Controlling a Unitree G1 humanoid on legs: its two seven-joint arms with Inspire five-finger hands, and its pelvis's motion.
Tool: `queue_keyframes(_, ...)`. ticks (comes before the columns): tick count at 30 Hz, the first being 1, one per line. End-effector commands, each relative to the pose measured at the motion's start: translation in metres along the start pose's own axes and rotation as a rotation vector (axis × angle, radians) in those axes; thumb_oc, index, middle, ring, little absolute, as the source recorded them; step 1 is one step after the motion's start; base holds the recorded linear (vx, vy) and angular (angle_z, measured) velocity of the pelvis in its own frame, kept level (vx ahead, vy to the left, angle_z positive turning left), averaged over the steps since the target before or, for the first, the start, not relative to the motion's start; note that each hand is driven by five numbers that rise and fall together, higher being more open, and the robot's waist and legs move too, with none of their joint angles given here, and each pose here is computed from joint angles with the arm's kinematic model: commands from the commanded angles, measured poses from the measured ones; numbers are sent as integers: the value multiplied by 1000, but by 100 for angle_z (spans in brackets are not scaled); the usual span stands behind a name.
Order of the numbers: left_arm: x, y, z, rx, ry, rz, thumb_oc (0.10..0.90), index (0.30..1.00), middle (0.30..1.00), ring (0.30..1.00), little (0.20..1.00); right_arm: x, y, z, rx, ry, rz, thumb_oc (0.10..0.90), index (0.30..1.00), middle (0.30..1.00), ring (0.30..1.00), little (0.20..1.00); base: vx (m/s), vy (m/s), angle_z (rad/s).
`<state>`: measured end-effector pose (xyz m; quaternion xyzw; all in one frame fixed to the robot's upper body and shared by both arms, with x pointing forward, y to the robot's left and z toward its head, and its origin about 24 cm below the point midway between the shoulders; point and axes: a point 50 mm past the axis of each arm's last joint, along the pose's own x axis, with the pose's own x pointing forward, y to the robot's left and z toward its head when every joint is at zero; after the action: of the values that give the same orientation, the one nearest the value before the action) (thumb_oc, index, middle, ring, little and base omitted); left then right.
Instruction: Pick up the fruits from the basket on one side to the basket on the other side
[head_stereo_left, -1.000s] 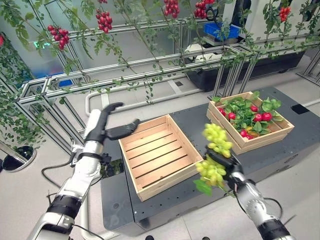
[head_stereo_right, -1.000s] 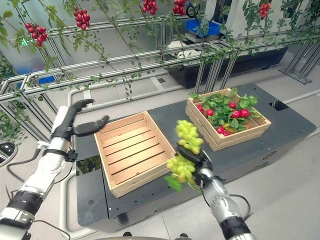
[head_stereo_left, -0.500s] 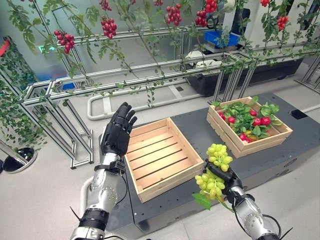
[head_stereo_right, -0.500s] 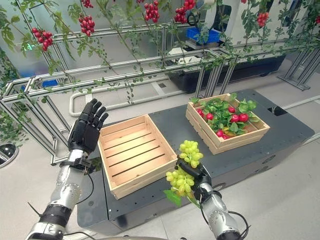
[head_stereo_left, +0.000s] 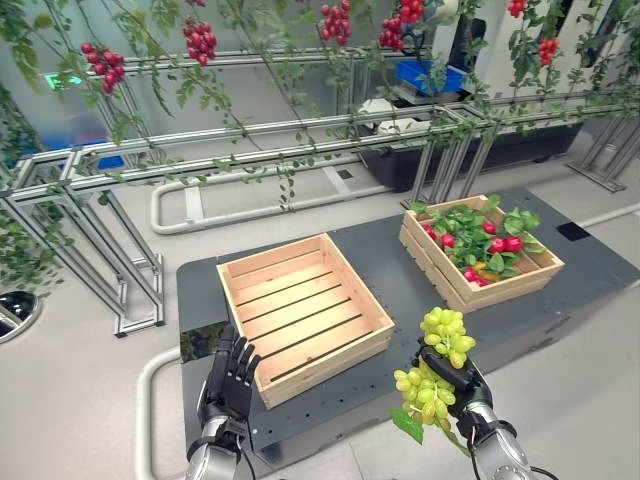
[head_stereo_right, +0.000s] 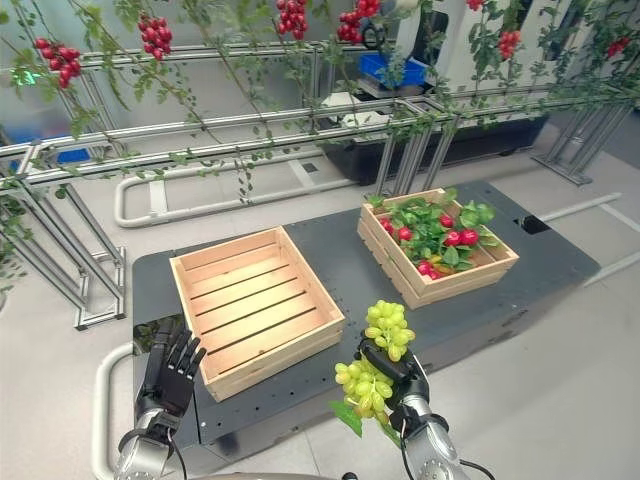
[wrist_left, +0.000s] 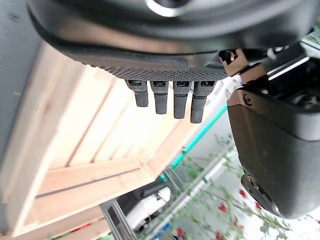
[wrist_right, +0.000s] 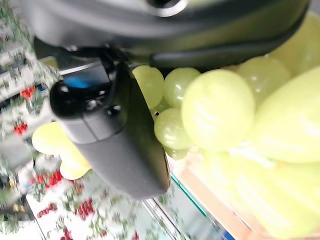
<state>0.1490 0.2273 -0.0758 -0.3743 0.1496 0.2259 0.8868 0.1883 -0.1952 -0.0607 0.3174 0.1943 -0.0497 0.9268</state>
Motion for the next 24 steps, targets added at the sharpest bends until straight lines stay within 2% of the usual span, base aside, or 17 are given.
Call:
queue_keyframes(1, 29, -71, 70, -41, -381, -284, 800, 900, 900, 900, 900, 27, 43, 85, -64, -366, 195, 400, 300, 300, 300, 300, -326, 307, -162)
queue_keyframes(4, 41, -84, 75, -5, -385, -303, 800, 900, 900, 900, 900, 30, 40, 83, -15, -371, 153, 400, 300, 300, 300, 300, -326, 302, -198)
queue_keyframes(5, 47, -110, 82, 26, -405, -374, 800, 900, 900, 900, 900, 27, 40, 84, 14, -401, 156, 400, 300, 300, 300, 300, -405, 292, -64)
queue_keyframes(8, 48, -118, 86, 33, -427, -393, 800, 900, 900, 900, 900, 26, 31, 76, 12, -376, 135, 400, 300, 300, 300, 300, -315, 246, -17)
queue_keyframes(11, 45, -103, 91, 57, -463, -303, 800, 900, 900, 900, 900, 29, 40, 64, 18, -297, 209, 400, 300, 300, 300, 300, -242, 169, -94)
queue_keyframes(14, 43, -91, 92, 88, -455, -274, 800, 900, 900, 900, 900, 27, 46, 48, 19, -246, 207, 400, 300, 300, 300, 300, -232, 125, -167)
queue_keyframes(20, 41, -78, 75, 97, -396, -220, 800, 900, 900, 900, 900, 24, 44, 20, 42, -134, 183, 400, 300, 300, 300, 300, -89, -54, -24)
queue_keyframes(24, 38, -60, 70, 86, -396, -113, 800, 900, 900, 900, 900, 29, 47, 2, 35, -40, 169, 400, 300, 300, 300, 300, -83, -257, -58)
